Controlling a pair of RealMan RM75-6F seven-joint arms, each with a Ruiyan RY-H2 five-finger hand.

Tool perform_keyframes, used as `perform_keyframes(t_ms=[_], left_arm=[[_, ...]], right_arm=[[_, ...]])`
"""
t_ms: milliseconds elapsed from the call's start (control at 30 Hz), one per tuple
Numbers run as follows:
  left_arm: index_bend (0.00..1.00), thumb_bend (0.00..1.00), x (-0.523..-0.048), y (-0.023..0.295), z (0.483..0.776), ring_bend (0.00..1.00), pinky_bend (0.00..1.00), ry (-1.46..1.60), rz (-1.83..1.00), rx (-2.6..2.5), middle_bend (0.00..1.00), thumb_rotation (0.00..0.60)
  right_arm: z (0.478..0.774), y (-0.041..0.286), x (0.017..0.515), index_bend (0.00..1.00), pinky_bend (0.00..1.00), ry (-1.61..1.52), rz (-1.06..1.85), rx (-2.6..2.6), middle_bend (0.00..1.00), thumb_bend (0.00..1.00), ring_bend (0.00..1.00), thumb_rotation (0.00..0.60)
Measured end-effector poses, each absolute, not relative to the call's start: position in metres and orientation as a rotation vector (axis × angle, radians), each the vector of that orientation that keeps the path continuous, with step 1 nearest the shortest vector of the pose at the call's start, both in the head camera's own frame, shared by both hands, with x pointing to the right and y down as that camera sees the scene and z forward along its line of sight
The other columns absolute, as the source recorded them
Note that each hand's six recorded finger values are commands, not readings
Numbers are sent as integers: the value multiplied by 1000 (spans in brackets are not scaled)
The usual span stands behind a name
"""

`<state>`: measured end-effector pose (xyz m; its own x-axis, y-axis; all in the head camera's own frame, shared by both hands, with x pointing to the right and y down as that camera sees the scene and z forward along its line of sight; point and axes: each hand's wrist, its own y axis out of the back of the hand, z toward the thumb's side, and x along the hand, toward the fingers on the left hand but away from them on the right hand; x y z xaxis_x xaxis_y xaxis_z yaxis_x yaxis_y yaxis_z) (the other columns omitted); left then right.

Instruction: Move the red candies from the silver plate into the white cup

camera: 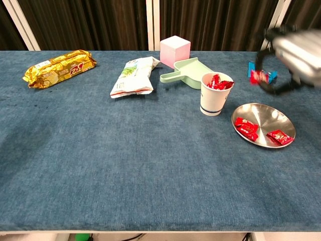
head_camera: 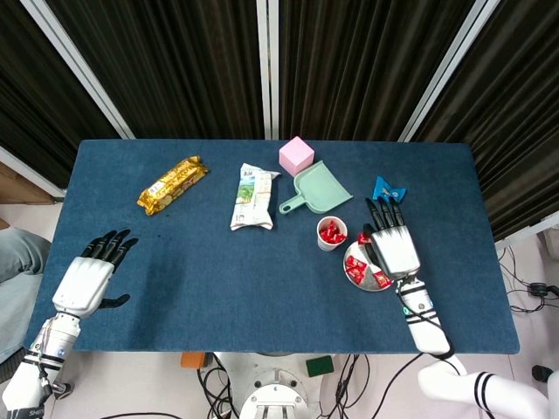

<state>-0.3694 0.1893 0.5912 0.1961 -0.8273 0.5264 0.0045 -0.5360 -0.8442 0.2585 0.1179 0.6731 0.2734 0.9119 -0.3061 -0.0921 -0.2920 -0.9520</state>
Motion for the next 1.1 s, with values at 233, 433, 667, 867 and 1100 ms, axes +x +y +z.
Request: perform_keyframes(t_ms=[233,433,667,867,1100], left_arm=[[120,34,-369,189,592,5,147,776,-1427,-1736,30,600],[119,34,-372,188,590,5,147,789,-1428,-1732,30,600],[119,34,-373,188,590,5,147,790,-1426,-1734,30,600],[119,33,-371,188,590,5,147,786,-1424,-1736,30,600],[119,34,-371,189,591,5,147,784,-1425,-1736,30,600]], right_arm=[[665,96,222,653,0,-770,1184,-1497,58,431,0,600],[681,89,192,653,0,-711,1207,-1510,58,432,0,600],[692,89,185,647,0,-685,1233,-1499,59,428,0,600],[695,90,189,620,0,-682,1248,-1499,60,413,0,600],[696,91,190,436,0,-673,1249,-1511,49,400,0,600]])
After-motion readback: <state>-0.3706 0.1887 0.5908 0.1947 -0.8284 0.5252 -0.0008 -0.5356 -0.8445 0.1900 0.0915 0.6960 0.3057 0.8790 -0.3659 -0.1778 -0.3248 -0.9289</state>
